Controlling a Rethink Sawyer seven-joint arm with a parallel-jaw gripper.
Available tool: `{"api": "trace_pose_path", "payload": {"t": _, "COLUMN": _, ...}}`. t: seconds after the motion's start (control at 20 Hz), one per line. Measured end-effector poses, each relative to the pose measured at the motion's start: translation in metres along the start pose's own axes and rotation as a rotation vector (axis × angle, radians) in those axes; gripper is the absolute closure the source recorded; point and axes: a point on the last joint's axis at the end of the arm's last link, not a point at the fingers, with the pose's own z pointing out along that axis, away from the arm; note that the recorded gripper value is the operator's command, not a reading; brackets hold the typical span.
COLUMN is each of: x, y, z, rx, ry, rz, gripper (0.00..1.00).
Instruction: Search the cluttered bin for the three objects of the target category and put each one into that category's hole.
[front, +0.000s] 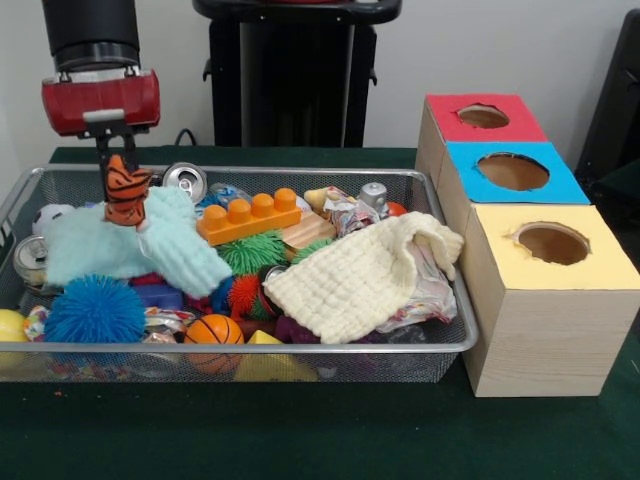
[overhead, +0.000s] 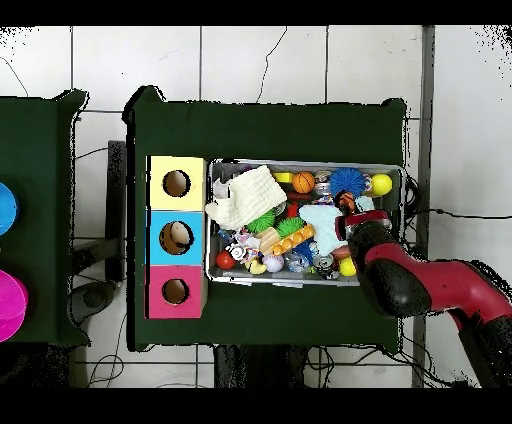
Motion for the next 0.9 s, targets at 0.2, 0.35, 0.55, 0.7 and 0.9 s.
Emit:
{"api": "trace_pose_path", "payload": {"t": 0.2, "x": -0.033, "y": 0.002, "z": -0.011, "rx": -0.006, "ry": -0.057, "rz": -0.011, "gripper": 1.00}}
{"api": "trace_pose_path", "payload": {"t": 0.35, "x": -0.054, "y": 0.005, "z": -0.018, "rx": -0.007, "ry": -0.095, "rz": -0.036, "gripper": 1.00}}
{"api": "trace_pose_path", "payload": {"t": 0.55, "x": -0.064, "y": 0.008, "z": -0.020, "rx": -0.007, "ry": -0.109, "rz": -0.049, "gripper": 1.00}}
{"api": "trace_pose_path", "payload": {"t": 0.7, "x": -0.062, "y": 0.010, "z": -0.020, "rx": -0.011, "ry": -0.104, "rz": -0.046, "gripper": 1.00}}
{"api": "trace_pose_path", "payload": {"t": 0.9, "x": -0.052, "y": 0.021, "z": -0.020, "rx": -0.032, "ry": -0.082, "rz": -0.042, "gripper": 1.00}}
